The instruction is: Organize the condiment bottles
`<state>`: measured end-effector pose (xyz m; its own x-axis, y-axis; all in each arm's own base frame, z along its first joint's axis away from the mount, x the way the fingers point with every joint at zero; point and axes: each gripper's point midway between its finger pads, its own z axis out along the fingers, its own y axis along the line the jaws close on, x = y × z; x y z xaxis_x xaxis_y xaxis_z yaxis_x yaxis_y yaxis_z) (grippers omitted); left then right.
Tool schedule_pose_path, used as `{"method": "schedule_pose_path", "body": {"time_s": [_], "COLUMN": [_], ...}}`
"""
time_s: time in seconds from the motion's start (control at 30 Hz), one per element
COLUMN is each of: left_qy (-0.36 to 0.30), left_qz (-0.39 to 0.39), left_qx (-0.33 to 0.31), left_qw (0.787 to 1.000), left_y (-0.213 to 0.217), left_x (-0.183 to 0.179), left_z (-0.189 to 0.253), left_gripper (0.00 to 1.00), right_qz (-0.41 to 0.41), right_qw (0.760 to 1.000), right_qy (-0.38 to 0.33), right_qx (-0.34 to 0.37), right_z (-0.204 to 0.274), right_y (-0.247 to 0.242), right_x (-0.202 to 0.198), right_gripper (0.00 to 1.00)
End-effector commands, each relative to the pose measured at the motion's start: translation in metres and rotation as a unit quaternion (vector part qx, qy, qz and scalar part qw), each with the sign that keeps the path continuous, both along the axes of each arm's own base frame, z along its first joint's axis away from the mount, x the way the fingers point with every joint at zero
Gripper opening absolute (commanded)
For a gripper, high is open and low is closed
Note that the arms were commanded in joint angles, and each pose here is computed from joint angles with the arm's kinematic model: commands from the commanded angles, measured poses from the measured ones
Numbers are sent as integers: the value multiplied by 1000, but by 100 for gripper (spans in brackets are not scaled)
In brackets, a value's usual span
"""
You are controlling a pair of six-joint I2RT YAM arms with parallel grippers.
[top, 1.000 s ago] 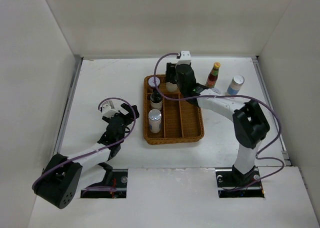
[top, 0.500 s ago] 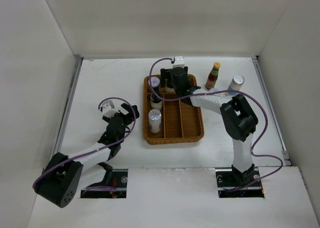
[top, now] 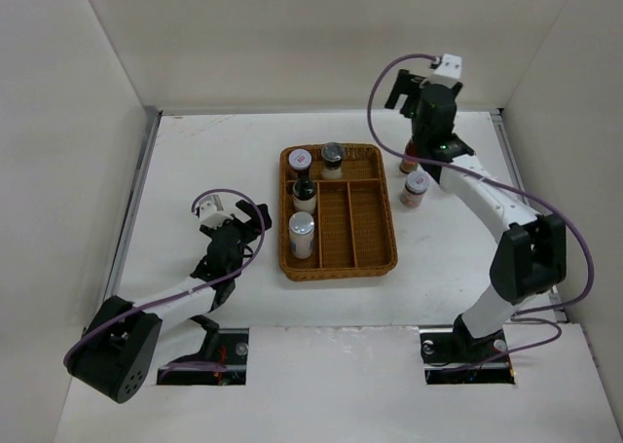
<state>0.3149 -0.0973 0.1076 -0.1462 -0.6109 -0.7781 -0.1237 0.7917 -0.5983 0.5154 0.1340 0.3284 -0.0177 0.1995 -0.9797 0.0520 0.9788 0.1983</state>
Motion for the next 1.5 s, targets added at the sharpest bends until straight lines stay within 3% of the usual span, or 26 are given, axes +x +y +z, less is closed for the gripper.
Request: {"method": "schedule_pose_path", "body": {"time_s": [0.0, 0.13, 0.33, 0.53, 0.67, 0.83, 0.93, 1.0, 1.1, 1.3, 1.47], "left_qy": [-32, -33, -35, -36, -31, -32, -34, -34, -29, -32, -33], "left_qz": [-4, -4, -4, -4, -5, -4, -7, -6, -10, -7, -5], "left_qx": [-19, -20, -21, -21, -19, -19, -21, -20, -19, -19, -19], "left_qw": [999, 999, 999, 999, 999, 999, 999, 999, 999, 999, 999], "left_y": [-6, -6, -6, -5, -6, -6, -8, -8, -10, -7, -7], "left_x": [11, 11, 11, 11, 12, 12, 11, 11, 12, 12, 12], "left_z": [23, 24, 25, 25, 22, 23, 24, 24, 22, 23, 24], "left_gripper": [99, 99, 99, 99, 99, 99, 99, 99, 99, 99, 99], "right_qz": [-73, -106, -83, -90, -98, -111, -113, -116, -124, -123, -97], "right_qw": [995, 989, 989, 986, 984, 980, 980, 983, 986, 991, 995], "right_qy": [45, 80, 111, 131, 138, 159, 158, 138, 105, 45, 3], "right_qx": [-42, -59, -54, -48, -46, -50, -42, -35, -27, -9, -13], "right_z": [-37, -67, -98, -120, -127, -140, -144, -134, -109, -52, -8], "right_y": [-49, -78, -74, -77, -83, -90, -91, -90, -93, -92, -72], "right_x": [11, 21, 34, 38, 39, 31, 30, 29, 30, 26, 1], "right_gripper": [99, 99, 94, 79, 61, 64, 52, 41, 32, 29, 29]}}
